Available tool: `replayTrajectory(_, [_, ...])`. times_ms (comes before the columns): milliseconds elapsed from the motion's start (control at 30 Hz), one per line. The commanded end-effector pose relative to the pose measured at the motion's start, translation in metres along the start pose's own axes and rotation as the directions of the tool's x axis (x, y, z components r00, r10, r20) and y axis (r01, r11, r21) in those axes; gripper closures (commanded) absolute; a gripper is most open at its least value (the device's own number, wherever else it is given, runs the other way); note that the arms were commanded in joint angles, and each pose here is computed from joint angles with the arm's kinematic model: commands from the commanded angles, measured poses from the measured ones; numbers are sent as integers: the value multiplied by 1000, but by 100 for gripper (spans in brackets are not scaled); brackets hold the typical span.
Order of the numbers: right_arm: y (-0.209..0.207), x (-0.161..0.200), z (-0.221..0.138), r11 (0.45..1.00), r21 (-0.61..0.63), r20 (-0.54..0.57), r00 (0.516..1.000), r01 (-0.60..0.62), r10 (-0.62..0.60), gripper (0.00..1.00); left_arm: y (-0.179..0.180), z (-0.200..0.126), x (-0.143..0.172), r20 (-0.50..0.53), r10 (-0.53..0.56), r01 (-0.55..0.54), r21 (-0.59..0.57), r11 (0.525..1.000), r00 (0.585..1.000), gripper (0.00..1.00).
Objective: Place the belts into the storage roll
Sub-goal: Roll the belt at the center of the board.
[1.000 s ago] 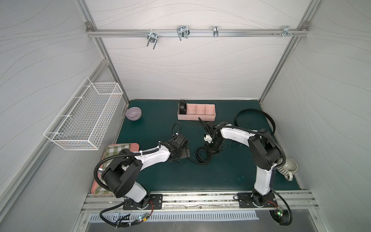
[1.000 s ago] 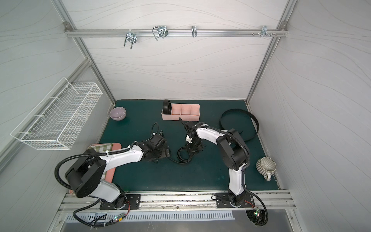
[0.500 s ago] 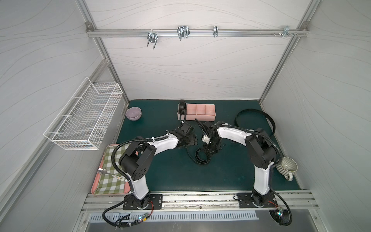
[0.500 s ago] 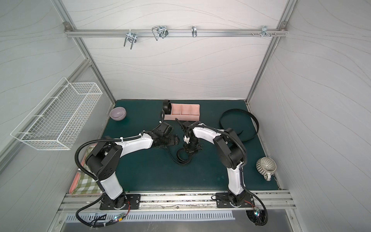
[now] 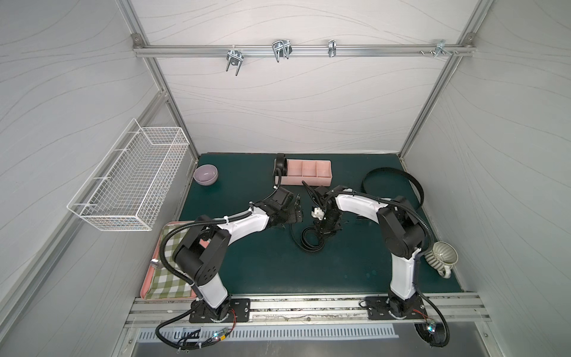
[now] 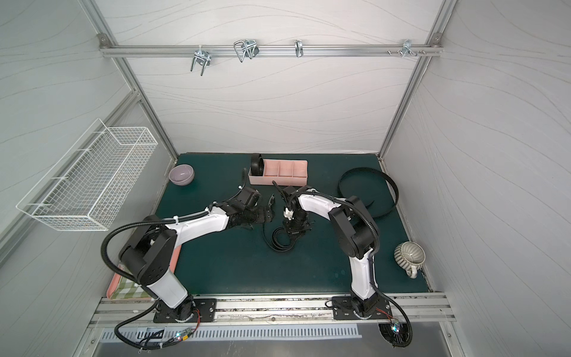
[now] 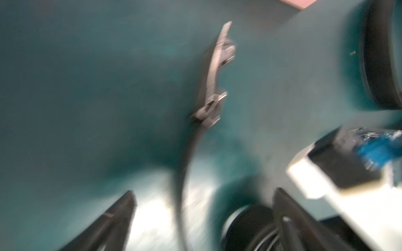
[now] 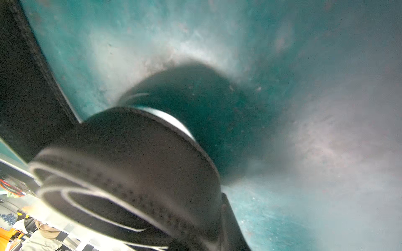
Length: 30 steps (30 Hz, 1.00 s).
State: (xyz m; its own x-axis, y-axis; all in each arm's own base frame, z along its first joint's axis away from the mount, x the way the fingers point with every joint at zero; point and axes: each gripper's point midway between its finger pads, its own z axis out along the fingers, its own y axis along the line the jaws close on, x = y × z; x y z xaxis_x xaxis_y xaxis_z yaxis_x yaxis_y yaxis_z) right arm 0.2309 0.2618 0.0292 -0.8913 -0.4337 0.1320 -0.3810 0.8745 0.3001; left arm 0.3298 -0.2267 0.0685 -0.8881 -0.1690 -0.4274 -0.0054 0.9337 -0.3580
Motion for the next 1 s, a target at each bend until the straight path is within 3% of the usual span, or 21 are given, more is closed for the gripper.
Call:
replayTrajectory(0, [-5, 12, 21, 1000, 3, -76, 997, -21, 22, 93, 12, -19, 13, -6, -49, 49, 3, 999, 999, 1])
replayTrajectory(133, [-5, 12, 21, 1000, 1, -76, 997, -22, 22, 93, -3, -21, 39, -80, -97, 107, 143, 984, 992, 1])
replayTrajectory(267, [-6, 13, 22, 1000, 1, -78, 997, -21, 21, 93, -22, -16, 57, -139, -61, 87, 195, 977, 988, 3])
replayTrajectory(533, [-5, 14, 23, 1000, 5, -83, 996, -15, 16, 93, -35, 2, 57, -125, -19, 48, 231, 972, 992, 32])
replayTrajectory(967, [-5, 16, 27, 1000, 5, -94, 995, -14, 14, 93, -57, 11, 54, -121, 115, -72, 312, 947, 986, 29])
